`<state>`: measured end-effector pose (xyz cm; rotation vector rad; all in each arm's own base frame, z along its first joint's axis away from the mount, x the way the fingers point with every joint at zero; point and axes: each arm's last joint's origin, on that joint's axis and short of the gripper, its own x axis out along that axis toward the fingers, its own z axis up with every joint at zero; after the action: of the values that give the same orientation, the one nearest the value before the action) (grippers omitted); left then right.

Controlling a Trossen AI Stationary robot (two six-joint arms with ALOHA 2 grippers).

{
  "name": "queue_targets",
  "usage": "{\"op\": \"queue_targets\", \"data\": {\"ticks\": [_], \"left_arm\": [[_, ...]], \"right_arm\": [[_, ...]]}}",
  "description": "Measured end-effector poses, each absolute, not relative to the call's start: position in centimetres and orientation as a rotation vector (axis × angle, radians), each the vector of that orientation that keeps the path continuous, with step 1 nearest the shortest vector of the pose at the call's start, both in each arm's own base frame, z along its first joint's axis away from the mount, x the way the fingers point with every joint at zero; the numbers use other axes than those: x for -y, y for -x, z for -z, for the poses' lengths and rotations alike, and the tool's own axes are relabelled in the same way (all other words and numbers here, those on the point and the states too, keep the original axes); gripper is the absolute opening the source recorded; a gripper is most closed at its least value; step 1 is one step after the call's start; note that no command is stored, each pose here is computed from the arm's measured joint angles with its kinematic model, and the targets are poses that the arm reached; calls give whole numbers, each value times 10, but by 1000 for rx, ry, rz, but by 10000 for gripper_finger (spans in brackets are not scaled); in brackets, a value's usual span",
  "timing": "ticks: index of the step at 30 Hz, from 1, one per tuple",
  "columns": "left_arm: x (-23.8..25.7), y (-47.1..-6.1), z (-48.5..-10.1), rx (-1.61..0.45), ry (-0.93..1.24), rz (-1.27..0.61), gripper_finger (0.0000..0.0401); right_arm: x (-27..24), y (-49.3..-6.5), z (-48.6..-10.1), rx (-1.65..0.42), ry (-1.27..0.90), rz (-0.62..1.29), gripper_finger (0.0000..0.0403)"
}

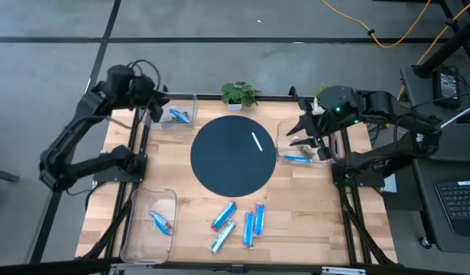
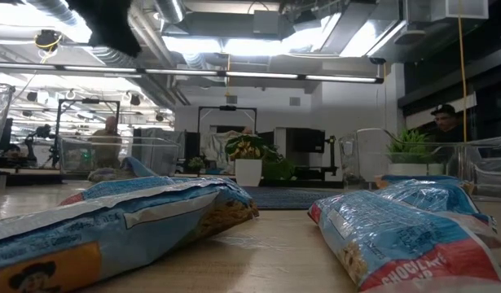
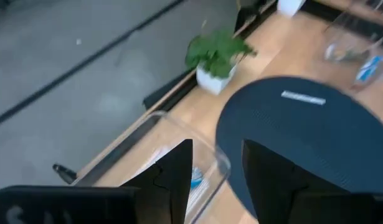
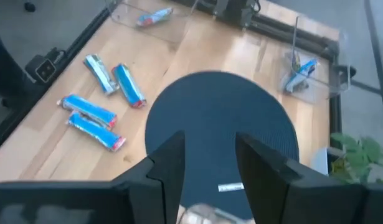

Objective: Pick and place Granola Bars by type
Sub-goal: Put the red granola bar into the bottom transparent bin

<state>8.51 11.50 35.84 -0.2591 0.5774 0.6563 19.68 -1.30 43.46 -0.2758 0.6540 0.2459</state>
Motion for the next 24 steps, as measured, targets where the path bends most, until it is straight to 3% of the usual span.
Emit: {"op": "queue_targets", "data": {"ticks": [9,18,24], "left_arm": [[-82,-72,-373,-450,207,-610,128],[-52,-65,-386,-302,68,-280,123],[-43,-60,-387,-279,37,-242,123]], "right_arm": [[10,-219,-434,-579,282,-294,145],[-24,-254,-413,-672,359,-296,145],[-48,-268,-409,-641,299,-272,162]]}}
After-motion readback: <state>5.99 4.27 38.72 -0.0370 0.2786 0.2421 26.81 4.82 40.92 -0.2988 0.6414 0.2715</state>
